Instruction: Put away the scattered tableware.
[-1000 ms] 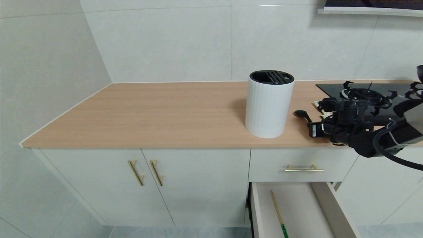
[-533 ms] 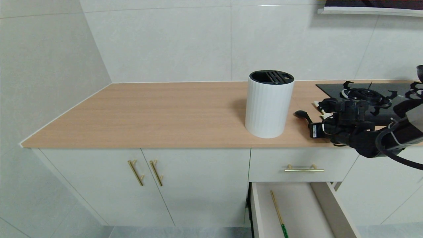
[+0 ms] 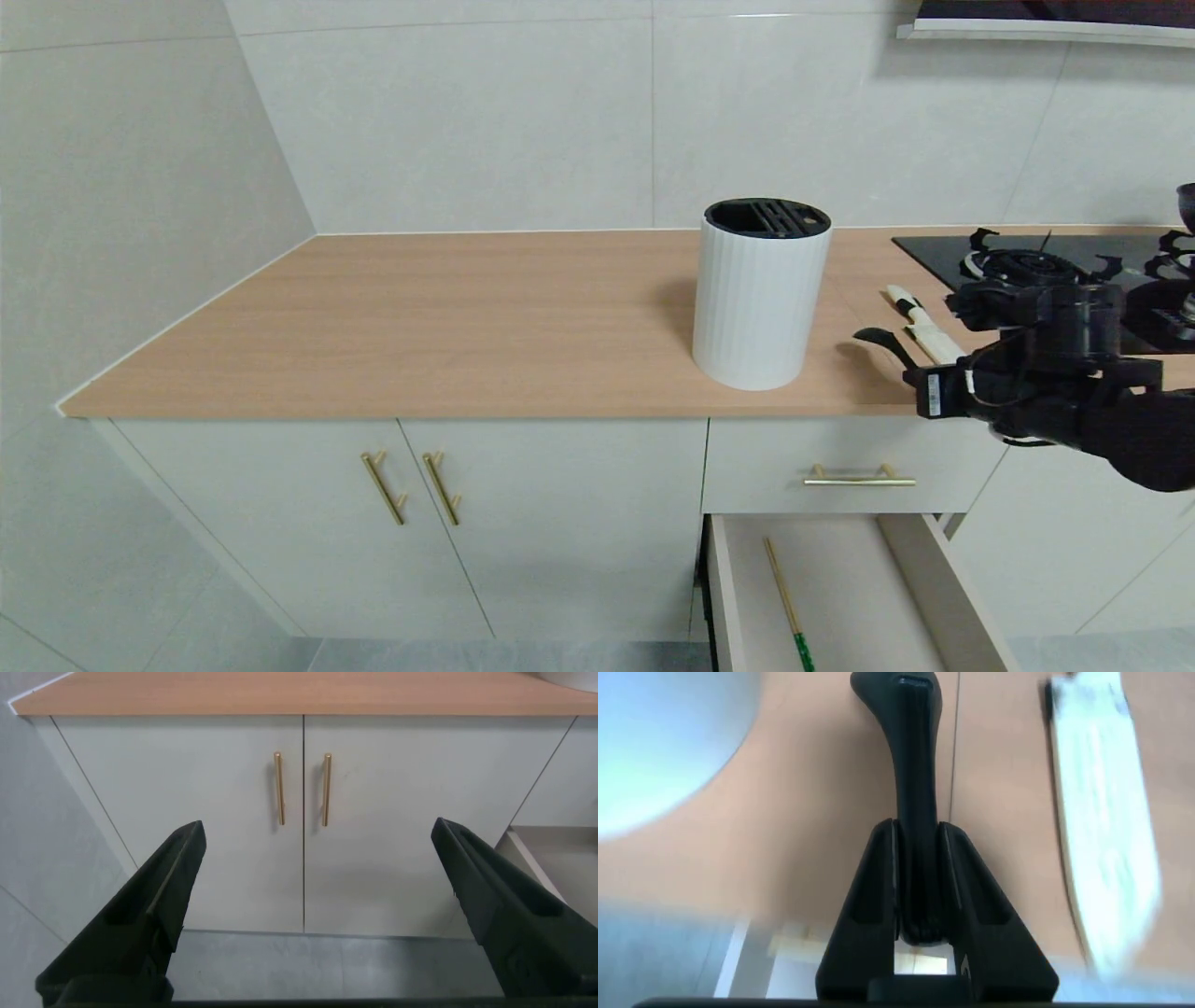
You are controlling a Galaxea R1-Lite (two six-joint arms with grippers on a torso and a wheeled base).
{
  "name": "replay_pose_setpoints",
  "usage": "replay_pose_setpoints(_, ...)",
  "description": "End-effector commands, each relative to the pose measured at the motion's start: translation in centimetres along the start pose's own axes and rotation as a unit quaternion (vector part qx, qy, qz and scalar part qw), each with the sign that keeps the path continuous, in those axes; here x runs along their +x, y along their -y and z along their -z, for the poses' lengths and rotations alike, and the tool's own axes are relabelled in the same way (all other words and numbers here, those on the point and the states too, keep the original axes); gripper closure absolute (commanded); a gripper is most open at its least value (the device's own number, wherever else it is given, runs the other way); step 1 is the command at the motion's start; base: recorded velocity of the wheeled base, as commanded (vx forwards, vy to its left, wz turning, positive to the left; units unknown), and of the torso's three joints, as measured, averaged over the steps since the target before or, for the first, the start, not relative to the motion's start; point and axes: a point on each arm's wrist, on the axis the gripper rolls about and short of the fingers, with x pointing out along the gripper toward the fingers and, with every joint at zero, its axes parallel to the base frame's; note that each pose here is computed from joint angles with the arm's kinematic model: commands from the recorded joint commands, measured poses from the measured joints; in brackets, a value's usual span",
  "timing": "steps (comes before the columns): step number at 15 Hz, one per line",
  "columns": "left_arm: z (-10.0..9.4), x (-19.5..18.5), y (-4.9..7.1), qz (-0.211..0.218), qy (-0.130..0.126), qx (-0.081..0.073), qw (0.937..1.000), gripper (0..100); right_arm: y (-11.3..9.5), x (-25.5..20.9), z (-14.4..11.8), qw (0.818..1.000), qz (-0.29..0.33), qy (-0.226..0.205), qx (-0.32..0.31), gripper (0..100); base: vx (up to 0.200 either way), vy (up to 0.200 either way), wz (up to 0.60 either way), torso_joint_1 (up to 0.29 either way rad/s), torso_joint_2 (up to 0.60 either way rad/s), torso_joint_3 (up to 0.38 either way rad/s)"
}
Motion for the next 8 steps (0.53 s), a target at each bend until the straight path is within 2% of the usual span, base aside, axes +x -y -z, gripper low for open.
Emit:
replay_pose_setpoints(1, 0.0, 0.0, 0.0, 0.000, 0.000, 0.000, 1.0000, 0, -0.1, -6.5, -0.2, 1.000, -0.001, 0.022, -0.001, 100, 0.000, 0.000, 0.00, 0.000, 0.00, 0.000)
replay_pose_setpoints(2, 0.0, 0.0, 0.0, 0.000, 0.000, 0.000, 1.0000, 0, 0.0, -8.0, 0.5, 1.000, -0.002, 0.009, -0.002, 100, 0.000, 0.000, 0.00, 0.000, 0.00, 0.000)
replay_pose_setpoints(3, 0.0, 0.0, 0.0, 0.000, 0.000, 0.000, 1.0000, 0, 0.0, -10.6, 1.9, 1.000, -0.004, -0.030, -0.003, 100, 0.000, 0.000, 0.00, 0.000, 0.00, 0.000)
replay_pose_setpoints(5, 0.0, 0.0, 0.0, 0.000, 0.000, 0.000, 1.0000, 0, -0.2, -13.7, 3.6, 0.997, -0.018, -0.069, 0.017, 100, 0.000, 0.000, 0.00, 0.000, 0.00, 0.000)
replay_pose_setpoints(8, 0.0, 0.0, 0.0, 0.000, 0.000, 0.000, 1.0000, 0, -0.3, -14.8, 4.9, 0.995, -0.056, -0.079, 0.018, 100, 0.000, 0.000, 0.00, 0.000, 0.00, 0.000)
